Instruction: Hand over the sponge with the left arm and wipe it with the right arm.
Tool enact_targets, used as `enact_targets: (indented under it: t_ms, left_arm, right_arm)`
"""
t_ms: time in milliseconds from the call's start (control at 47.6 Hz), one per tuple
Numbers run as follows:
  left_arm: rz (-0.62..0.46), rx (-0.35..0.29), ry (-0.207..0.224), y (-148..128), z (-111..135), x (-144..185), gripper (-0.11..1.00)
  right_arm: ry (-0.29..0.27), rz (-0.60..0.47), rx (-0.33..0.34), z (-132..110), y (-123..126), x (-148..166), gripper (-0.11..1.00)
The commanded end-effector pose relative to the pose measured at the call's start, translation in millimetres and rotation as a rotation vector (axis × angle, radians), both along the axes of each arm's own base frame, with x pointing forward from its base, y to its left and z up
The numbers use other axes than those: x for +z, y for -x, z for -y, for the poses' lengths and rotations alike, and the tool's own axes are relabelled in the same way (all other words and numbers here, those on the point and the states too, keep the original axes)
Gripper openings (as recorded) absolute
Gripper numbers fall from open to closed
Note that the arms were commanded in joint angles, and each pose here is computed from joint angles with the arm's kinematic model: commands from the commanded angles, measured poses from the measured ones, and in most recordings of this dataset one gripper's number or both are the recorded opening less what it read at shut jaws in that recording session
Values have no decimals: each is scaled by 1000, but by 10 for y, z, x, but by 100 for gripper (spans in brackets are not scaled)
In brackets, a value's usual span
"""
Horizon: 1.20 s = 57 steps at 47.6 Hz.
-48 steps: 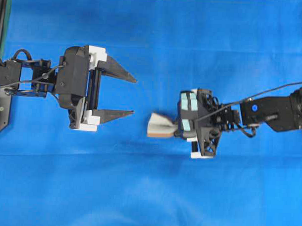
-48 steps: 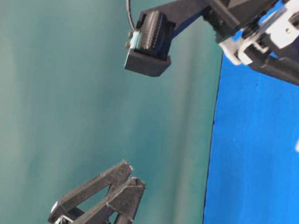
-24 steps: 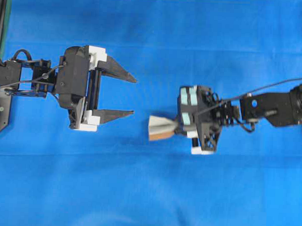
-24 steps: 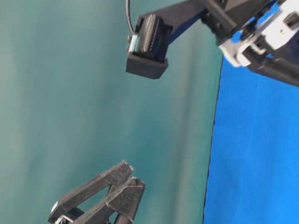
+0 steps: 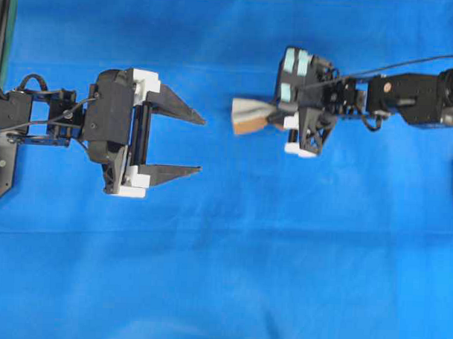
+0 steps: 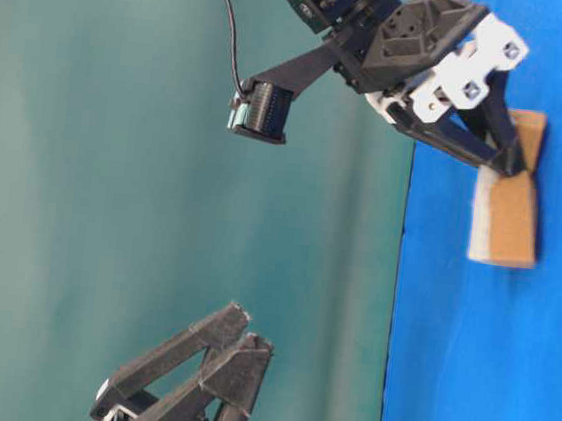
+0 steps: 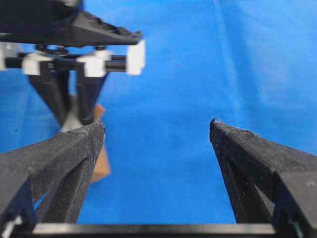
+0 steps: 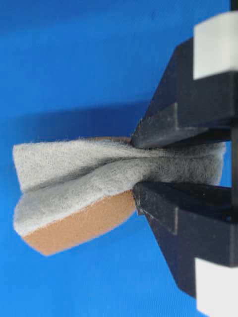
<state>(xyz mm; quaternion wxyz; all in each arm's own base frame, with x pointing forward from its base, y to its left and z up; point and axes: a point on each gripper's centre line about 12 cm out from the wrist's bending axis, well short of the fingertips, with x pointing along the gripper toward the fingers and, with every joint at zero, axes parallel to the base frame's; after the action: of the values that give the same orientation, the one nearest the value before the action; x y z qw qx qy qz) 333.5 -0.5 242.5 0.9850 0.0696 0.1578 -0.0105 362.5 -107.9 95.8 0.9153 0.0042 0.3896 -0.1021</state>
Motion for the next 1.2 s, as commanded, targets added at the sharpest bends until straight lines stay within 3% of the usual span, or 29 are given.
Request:
enact_targets:
  t_ms: [0,147,294,630,798,966,1175]
  left_arm:
    - [34,-4,0,-22,15,103,85]
    - [34,-3,0,-22,10,103,85]
    - [34,-3,0,-22,10,103,85]
    - [34,-4,0,-27,15,103,85]
    - [35,-4,0,-28,15,105,85]
    - [38,-2,3,-31,10,112,85]
    - [38,-3,4,-29,15,108,85]
  right_arm:
    - [19,55,-24,122,-28,175,27]
    - [18,53,-22,115,-26,170,27]
    - [2,51,21,-99,-69,153,27]
    - [-76,41,223,-1155,-188,126,27]
    - [-114,36,268,-1486,-189,139,27]
    - [-137,22,276,-1611,-168,121,27]
    - [-128,21,271,-1559,-177,123,27]
